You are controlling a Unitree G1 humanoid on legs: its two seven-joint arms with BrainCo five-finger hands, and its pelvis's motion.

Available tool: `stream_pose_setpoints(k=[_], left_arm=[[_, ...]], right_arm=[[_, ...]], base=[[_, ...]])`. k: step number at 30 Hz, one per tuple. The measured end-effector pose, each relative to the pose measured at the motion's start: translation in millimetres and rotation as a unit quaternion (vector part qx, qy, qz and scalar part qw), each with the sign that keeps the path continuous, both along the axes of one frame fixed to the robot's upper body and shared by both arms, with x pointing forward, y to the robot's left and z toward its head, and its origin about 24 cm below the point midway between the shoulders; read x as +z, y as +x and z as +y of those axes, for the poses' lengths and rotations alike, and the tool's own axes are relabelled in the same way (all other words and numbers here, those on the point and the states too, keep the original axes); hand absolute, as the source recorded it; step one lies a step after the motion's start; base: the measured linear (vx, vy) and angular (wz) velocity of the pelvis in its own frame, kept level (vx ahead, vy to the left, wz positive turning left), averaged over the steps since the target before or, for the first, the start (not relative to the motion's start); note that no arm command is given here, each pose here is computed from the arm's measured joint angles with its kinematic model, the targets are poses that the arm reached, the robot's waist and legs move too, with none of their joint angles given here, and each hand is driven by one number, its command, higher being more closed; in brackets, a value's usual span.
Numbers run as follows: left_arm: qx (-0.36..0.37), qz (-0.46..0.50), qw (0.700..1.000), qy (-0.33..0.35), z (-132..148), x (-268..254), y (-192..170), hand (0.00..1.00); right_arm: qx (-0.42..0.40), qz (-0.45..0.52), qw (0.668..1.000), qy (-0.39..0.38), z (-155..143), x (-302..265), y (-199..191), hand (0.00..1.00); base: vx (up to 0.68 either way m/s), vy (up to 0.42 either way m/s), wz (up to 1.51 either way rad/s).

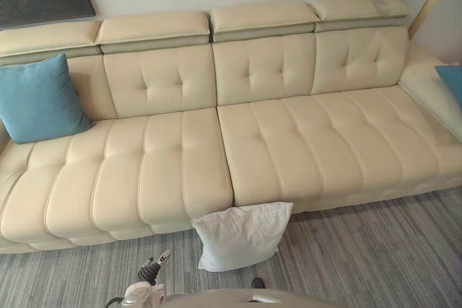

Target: Pick up cushions and gather them together orderly.

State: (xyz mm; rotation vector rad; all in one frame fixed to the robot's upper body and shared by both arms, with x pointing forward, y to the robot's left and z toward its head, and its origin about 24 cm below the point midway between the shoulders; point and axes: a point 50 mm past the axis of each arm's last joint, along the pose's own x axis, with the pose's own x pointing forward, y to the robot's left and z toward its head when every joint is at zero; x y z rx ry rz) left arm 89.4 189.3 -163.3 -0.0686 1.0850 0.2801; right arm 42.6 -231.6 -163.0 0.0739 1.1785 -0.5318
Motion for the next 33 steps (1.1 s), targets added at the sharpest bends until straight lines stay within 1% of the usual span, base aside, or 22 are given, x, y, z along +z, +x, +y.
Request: stream_pose_setpoints(k=[2, 4, 5, 8, 9, 10, 11, 12, 14, 15, 16, 21, 23, 26, 30, 33], left_arm=[[-0.005, -0.001, 1.0, 0.004, 0, 0, 1, 0.0], [-0.015, -0.007, 1.0, 0.011, 4, 2, 9, 0.0], [-0.018, -0.01, 1.0, 0.013, 4, 3, 11, 0.0], [-0.022, -0.021, 0.999, 0.032, 12, 7, 23, 0.0], [-0.022, -0.03, 0.999, 0.04, 16, 10, 30, 0.0], [-0.021, -0.042, 0.998, 0.053, 21, 14, 40, 0.0], [-0.019, -0.046, 0.997, 0.057, 24, 16, 44, 0.0], [-0.017, -0.057, 0.996, 0.063, 28, 19, 52, 0.0], [-0.009, -0.098, 0.993, 0.071, 28, 31, 79, 0.0], [-0.007, -0.111, 0.991, 0.07, 28, 35, 86, 0.0], [-0.003, -0.141, 0.988, 0.07, 26, 44, 102, 0.0], [-0.009, -0.226, 0.971, 0.08, 30, 78, 152, 0.0], [-0.006, -0.248, 0.965, 0.081, 33, 90, 167, 0.0], [-0.009, -0.291, 0.951, 0.103, 44, 117, 193, 0.0], [-0.001, -0.352, 0.928, 0.123, 53, 155, 222, 0.0], [0.009, -0.409, 0.904, 0.125, 57, 191, 245, 0.0]], right_arm=[[0.022, -0.006, 1.0, -0.008, 0, 1, 9, 0.0], [0.071, -0.012, 0.997, -0.025, -2, 4, 24, 0.0], [0.08, -0.016, 0.996, -0.028, -3, 5, 28, 0.0], [0.128, -0.07, 0.988, -0.052, -2, 18, 69, 0.0], [0.138, -0.094, 0.984, -0.061, -2, 24, 88, 0.0], [0.153, -0.131, 0.977, -0.074, 1, 35, 115, 0.0], [0.163, -0.145, 0.973, -0.079, 3, 40, 126, 0.0], [0.182, -0.173, 0.964, -0.09, 7, 50, 145, 0.0], [0.206, -0.247, 0.939, -0.119, 12, 83, 191, 0.0], [0.211, -0.264, 0.933, -0.126, 13, 91, 201, 0.0], [0.227, -0.303, 0.914, -0.144, 15, 111, 222, 0.0], [0.234, -0.396, 0.863, -0.209, 11, 175, 271, 0.0], [0.229, -0.411, 0.854, -0.223, 9, 188, 280, 0.0], [0.215, -0.446, 0.834, -0.244, 7, 214, 294, 0.0], [0.193, -0.496, 0.802, -0.27, 4, 259, 315, 0.0], [0.165, -0.535, 0.777, -0.288, 1, 295, 328, 0.0]], base=[[-0.09, -0.036, -0.26], [-0.07, -0.031, -0.36], [-0.04, -0.039, -0.29], [-0.03, -0.032, -0.23], [-0.04, -0.033, -0.35], [-0.05, -0.043, -0.34], [-0.05, -0.063, -0.32], [-0.06, -0.072, -0.27], [-0.07, -0.073, -0.3], [-0.08, -0.055, -0.14], [-0.1, -0.048, -0.1], [-0.17, -0.046, -0.05], [-0.18, -0.033, 0.1], [-0.14, -0.019, 0.13], [-0.07, -0.02, 0.15], [-0.03, -0.003, 0.21]])
